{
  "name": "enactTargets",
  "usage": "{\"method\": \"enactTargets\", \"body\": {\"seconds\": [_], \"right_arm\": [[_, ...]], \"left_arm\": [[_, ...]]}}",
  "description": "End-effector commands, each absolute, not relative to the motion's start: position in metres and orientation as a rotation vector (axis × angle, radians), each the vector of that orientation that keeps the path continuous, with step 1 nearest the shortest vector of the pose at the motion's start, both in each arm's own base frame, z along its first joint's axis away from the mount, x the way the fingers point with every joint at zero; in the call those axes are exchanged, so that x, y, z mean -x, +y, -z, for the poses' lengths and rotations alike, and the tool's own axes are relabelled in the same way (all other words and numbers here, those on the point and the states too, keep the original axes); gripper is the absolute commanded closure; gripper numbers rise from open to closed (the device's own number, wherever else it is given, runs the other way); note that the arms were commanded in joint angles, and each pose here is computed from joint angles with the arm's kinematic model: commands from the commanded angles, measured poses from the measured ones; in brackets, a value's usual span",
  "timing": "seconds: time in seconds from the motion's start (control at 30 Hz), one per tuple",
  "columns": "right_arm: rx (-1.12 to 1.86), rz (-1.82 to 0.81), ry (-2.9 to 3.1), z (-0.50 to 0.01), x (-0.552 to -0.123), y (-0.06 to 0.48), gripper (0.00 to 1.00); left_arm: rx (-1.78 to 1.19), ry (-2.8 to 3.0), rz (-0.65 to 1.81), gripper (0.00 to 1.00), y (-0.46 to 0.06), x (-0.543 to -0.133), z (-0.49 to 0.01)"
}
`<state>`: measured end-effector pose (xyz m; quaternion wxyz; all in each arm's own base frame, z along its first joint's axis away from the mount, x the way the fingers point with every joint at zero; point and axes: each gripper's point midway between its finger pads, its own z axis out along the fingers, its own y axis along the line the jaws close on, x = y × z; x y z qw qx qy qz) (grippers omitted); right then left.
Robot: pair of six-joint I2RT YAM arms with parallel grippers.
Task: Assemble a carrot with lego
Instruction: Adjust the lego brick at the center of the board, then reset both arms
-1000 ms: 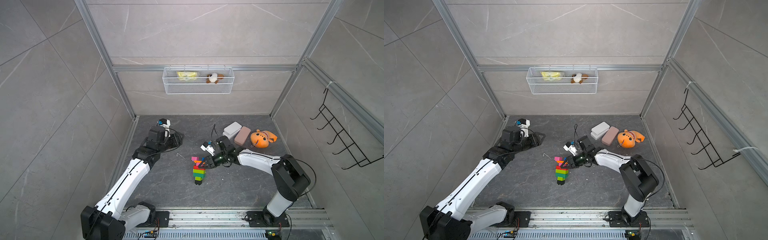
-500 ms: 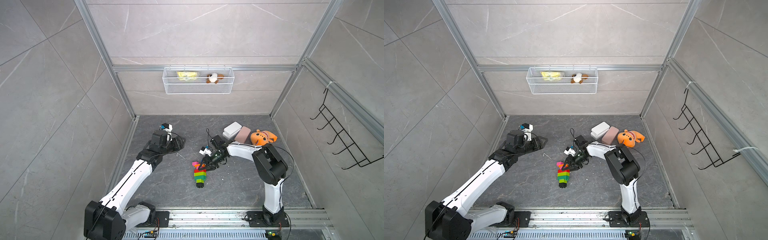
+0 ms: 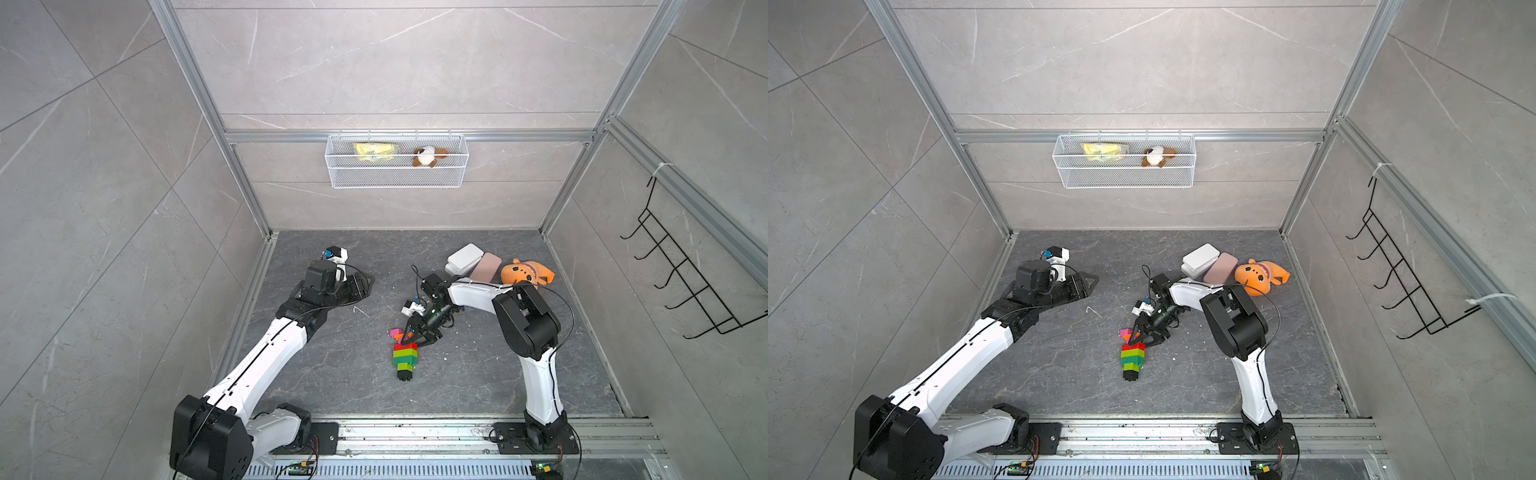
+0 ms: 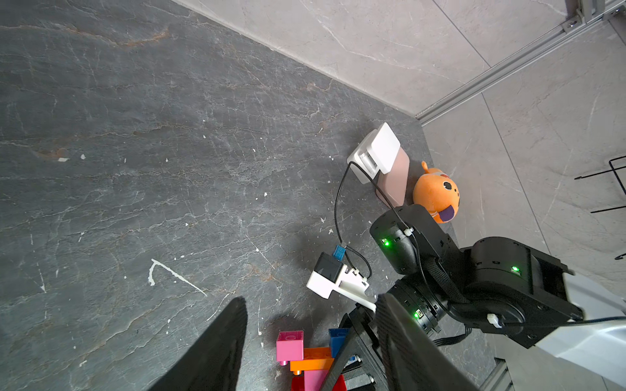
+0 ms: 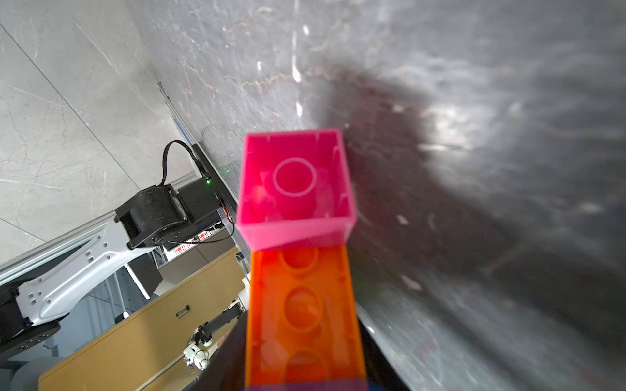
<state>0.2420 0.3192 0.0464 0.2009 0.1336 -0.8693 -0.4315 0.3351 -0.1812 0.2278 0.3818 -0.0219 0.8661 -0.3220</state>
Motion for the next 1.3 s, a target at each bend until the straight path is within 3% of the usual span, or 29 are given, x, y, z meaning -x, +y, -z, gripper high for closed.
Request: {"method": "enactTargets", "body": {"seconds": [0.0,0.3,0.53,0.8,0.97,1.13,1.2,1.27], "right_arm": [[-0.378,1.186,-2.423,-0.044,-0.243,0.314,0.51],[-0.370,1.112,-2.483,-0.040,-0.250,0.296,0.32],[-0.388,0.992,-2.549,-0.040,-0.253,0.276,0.27],[-0.527,0.836,-2.904,-0.101,-0.291,0.230,0.27],[-0.528,0.392,-3.480,-0.159,-0.322,0.163,0.22],[-0.263,-0.334,-3.919,-0.191,-0.330,0.075,0.12],[-0.191,-0.624,-4.000,-0.190,-0.330,0.049,0.03],[-0.130,-0.868,-4.046,-0.181,-0.331,0.031,0.01]], "left_arm": [[0.015,2.184,0.852,0.36,-0.188,-0.336,-0.232],[0.005,2.190,0.851,0.35,-0.189,-0.335,-0.232],[0.009,2.176,0.826,0.35,-0.186,-0.338,-0.234],[0.159,2.029,0.431,0.32,-0.125,-0.360,-0.245],[0.273,1.835,0.076,0.28,-0.059,-0.355,-0.244],[0.332,1.677,-0.127,0.02,-0.001,-0.339,-0.229],[0.370,1.632,-0.157,0.02,0.017,-0.335,-0.218],[0.362,1.625,-0.177,0.02,0.027,-0.334,-0.203]]}}
